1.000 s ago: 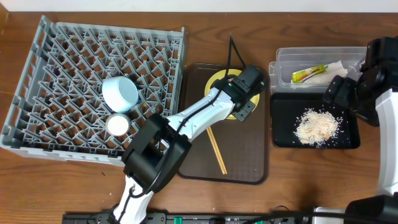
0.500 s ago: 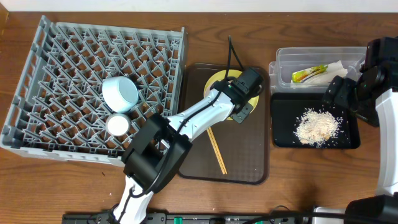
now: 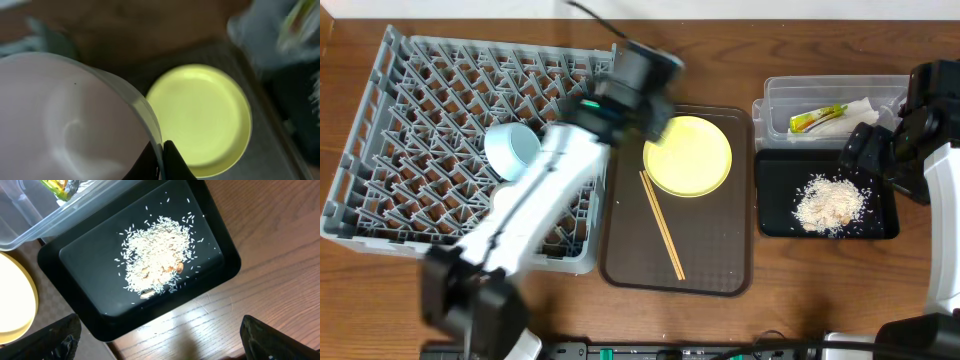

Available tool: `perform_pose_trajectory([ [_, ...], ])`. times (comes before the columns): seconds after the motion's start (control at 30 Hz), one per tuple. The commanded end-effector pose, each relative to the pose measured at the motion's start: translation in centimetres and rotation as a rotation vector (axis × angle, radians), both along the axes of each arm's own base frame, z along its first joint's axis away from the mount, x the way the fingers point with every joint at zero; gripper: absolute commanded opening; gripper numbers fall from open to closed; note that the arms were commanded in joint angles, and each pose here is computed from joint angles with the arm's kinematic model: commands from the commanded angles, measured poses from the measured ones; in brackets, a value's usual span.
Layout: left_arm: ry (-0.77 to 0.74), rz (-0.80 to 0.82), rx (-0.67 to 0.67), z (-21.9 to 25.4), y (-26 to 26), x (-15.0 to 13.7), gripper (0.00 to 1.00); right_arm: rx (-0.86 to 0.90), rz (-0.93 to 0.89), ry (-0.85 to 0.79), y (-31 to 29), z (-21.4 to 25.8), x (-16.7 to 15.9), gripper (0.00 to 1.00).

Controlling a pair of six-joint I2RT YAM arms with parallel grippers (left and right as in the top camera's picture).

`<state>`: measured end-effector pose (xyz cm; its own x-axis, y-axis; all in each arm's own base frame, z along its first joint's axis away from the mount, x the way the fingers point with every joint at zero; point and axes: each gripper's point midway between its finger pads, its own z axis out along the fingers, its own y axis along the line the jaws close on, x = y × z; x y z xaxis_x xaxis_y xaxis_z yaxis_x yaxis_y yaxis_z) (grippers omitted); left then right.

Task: Sort waste into correct bins and load items into the dishwasher
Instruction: 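Carry the white bowl with the left gripper into the dish rack and release, then reach the left gripper down to the wooden chopsticks on the brown tray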

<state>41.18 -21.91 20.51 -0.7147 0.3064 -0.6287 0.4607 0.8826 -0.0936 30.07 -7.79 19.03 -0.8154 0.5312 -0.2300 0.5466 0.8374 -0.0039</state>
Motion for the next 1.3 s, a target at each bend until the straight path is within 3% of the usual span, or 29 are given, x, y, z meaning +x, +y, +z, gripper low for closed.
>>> perform_pose_trajectory([
  [0.0, 0.085, -0.06, -0.235, 1.5, 1.3, 0.4, 0.07, -0.02, -0.003, -0.03, -0.4, 1.1, 0.0, 0.99],
  [0.23, 0.149, -0.137, -0.626, 4.0, 6.2, 2.2, 0.07, -0.02, -0.003, -0.03, -0.4, 1.1, 0.0, 0.99],
  [0.43, 0.184, -0.196, -0.854, 4.0, 9.5, 3.4, 0.07, -0.017, -0.002, -0.031, -0.3, 1.1, 0.0, 0.99],
  [0.63, 0.308, -0.085, -1.012, 1.2, 12.6, 5.8, 0.08, -0.017, -0.002, -0.031, -0.3, 1.1, 0.0, 0.99],
  [0.9, 0.365, 0.079, -1.073, -2.4, 17.4, 7.6, 0.08, -0.018, -0.002, -0.031, -0.3, 1.1, 0.0, 0.99],
  [1.03, 0.332, 0.167, -1.051, -3.2, 20.4, 8.2, 0.24, -0.018, -0.002, -0.031, -0.3, 1.1, 0.0, 0.99],
  [1.1, 0.318, 0.201, -1.047, -3.4, 21.8, 8.3, 0.55, -0.018, -0.002, -0.031, -0.3, 1.1, 0.0, 0.99],
  [1.13, 0.312, 0.212, -1.05, -3.4, 22.4, 8.3, 0.64, -0.018, -0.002, -0.031, -0.3, 1.1, 0.0, 0.99],
  [1.2, 0.305, 0.245, -1.06, -3.4, 23.8, 8.2, 0.79, -0.018, -0.002, -0.031, -0.3, 1.1, 0.0, 0.99],
  [1.27, 0.303, 0.277, -1.072, -3.3, 25.0, 8.2, 0.84, -0.017, -0.002, -0.031, -0.3, 1.1, 0.0, 0.99],
])
